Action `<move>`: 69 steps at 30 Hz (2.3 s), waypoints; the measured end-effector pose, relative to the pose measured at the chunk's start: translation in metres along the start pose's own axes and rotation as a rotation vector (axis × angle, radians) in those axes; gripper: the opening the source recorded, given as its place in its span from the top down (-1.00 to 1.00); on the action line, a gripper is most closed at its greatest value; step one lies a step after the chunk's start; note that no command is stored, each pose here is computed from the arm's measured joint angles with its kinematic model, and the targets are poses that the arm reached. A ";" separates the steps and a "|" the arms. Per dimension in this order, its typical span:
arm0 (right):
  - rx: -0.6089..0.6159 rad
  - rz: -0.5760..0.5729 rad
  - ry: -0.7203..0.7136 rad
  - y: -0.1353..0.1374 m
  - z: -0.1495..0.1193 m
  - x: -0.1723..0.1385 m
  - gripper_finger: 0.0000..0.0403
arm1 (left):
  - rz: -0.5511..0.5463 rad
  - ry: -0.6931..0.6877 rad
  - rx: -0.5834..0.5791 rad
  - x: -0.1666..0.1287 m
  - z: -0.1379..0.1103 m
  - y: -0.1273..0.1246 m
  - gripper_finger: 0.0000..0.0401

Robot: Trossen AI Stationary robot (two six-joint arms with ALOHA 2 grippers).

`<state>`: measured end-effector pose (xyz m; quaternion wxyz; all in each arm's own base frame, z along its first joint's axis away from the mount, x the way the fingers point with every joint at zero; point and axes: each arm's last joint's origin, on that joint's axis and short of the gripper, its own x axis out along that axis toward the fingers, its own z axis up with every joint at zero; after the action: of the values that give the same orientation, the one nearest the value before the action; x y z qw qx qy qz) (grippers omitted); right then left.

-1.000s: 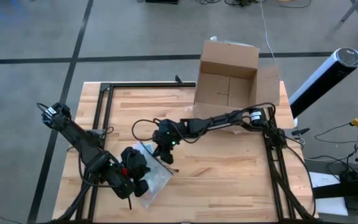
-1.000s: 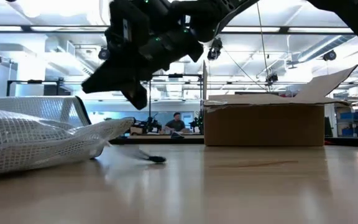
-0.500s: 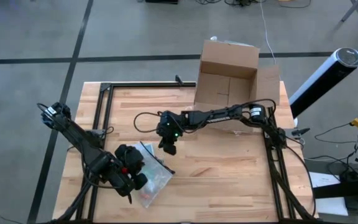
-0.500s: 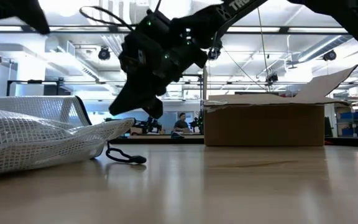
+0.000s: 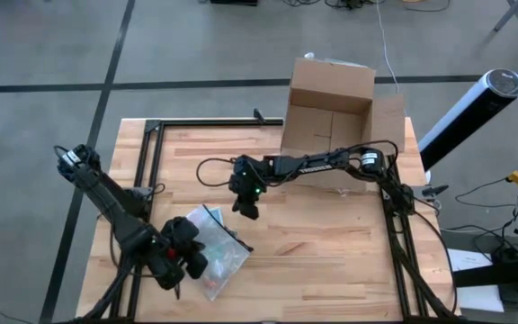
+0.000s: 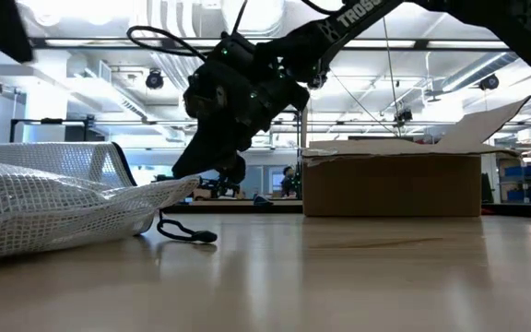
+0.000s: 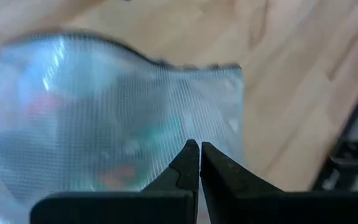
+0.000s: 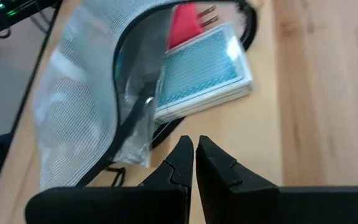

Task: Unpack boxes

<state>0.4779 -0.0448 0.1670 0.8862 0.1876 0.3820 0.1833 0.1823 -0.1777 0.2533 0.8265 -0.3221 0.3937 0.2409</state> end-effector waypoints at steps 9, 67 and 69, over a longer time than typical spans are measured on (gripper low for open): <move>0.038 0.073 0.055 -0.010 -0.017 0.023 1.00 | -0.049 0.114 -0.071 -0.014 -0.041 0.003 1.00; 0.022 0.258 0.117 0.071 -0.031 0.068 1.00 | 0.248 0.122 0.001 0.065 -0.073 0.108 1.00; 0.021 0.259 0.114 0.075 -0.031 0.070 1.00 | 0.238 0.122 0.003 0.067 -0.073 0.110 1.00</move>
<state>0.4859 0.0585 0.1400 0.8300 0.2340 0.4061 0.3023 0.1131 -0.1461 0.1265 0.7672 -0.2861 0.4789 0.3165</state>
